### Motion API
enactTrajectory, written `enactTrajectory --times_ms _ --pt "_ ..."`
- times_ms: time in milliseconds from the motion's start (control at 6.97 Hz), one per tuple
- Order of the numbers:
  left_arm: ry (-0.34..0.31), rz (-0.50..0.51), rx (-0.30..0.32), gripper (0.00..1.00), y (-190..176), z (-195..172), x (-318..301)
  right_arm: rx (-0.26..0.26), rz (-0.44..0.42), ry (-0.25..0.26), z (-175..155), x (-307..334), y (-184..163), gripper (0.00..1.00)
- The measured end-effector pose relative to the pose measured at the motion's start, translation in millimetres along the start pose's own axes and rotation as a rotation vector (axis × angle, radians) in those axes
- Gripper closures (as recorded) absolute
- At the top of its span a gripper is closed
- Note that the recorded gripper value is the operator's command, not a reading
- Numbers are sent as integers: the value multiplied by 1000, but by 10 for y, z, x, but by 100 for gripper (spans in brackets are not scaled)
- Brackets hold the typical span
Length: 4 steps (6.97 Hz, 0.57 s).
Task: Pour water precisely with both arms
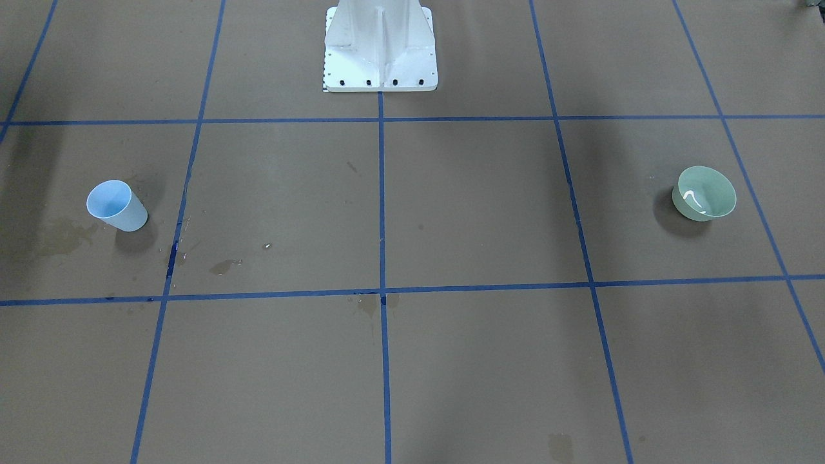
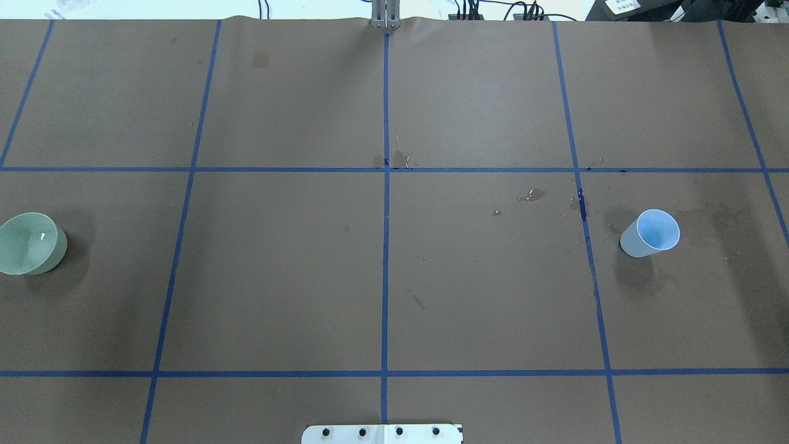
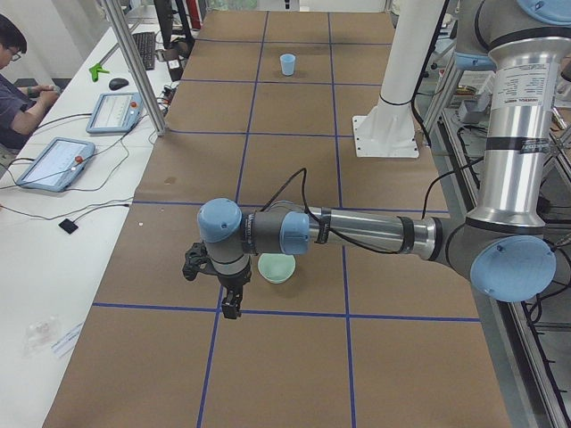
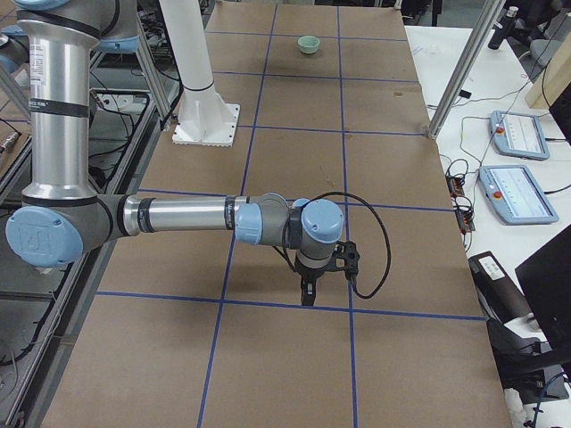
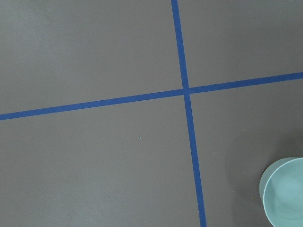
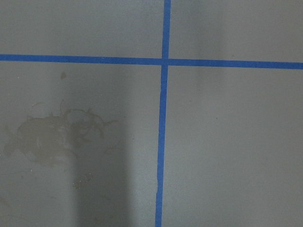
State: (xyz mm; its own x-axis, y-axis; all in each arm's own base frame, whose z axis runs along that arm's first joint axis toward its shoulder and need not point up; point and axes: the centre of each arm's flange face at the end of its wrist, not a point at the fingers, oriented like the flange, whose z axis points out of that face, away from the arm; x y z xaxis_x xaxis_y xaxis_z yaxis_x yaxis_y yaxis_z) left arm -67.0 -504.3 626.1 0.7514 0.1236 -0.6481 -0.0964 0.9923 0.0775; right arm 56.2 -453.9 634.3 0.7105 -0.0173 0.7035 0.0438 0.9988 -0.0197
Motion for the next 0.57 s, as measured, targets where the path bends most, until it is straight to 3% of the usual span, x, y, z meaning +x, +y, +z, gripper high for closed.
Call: enactTrajectory --times_ms 574 --pt "0 -1 2 0 0 1 2 -3 6 0 15 15 7 0"
